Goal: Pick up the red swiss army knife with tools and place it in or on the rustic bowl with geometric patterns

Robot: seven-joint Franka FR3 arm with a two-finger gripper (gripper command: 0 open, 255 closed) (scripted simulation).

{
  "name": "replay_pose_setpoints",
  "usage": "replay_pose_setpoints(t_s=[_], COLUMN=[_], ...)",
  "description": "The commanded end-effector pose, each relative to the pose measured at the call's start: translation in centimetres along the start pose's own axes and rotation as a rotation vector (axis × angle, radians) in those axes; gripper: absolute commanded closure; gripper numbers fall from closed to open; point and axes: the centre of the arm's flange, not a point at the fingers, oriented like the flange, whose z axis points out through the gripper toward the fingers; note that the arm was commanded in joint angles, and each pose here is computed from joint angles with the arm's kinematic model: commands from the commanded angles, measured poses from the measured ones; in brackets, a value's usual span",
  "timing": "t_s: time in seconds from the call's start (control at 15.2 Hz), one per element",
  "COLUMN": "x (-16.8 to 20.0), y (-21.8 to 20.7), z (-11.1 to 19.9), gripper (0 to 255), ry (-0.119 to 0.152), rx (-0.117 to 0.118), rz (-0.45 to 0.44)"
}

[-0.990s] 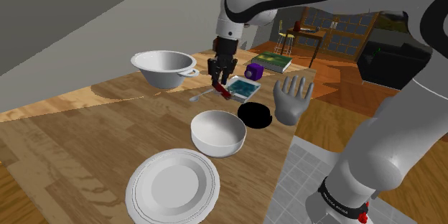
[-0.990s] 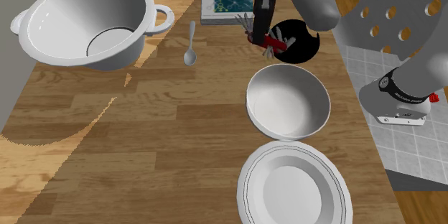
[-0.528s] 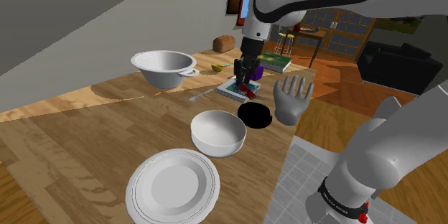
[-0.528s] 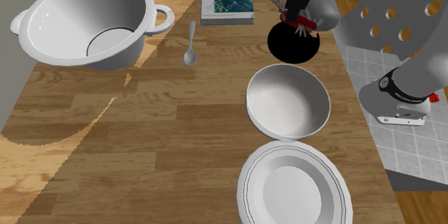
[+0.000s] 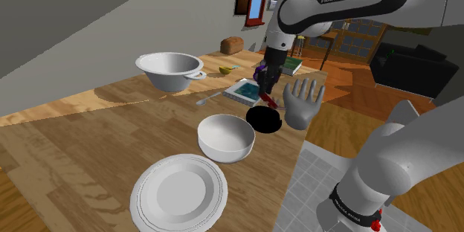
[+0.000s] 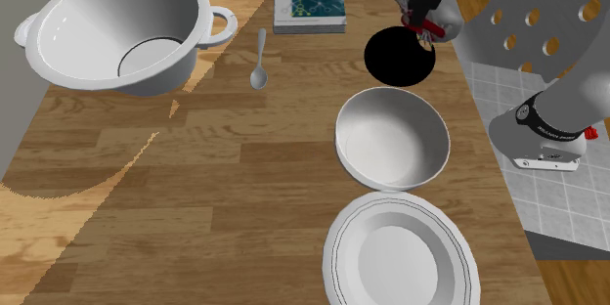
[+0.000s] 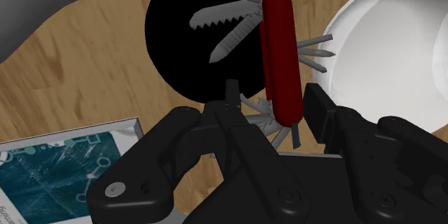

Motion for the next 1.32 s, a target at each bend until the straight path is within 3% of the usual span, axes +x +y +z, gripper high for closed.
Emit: replay_pose_setpoints(t_s=[0.0, 0.59, 1.12, 1.19, 1.25], x=[0.0, 0.1, 0.1, 0.1, 0.1], y=[0.1, 0.7, 0.8, 0.8, 0.8], z=[1.0, 5.7, 6.0, 6.0, 6.0], gripper=[255, 255, 255, 0, 0], ry=[0.0, 0.0, 0.0, 0.0, 0.0], rx=[0.0, 0.0, 0.0, 0.0, 0.0], rz=[0.0, 0.0, 0.0, 0.0, 0.0])
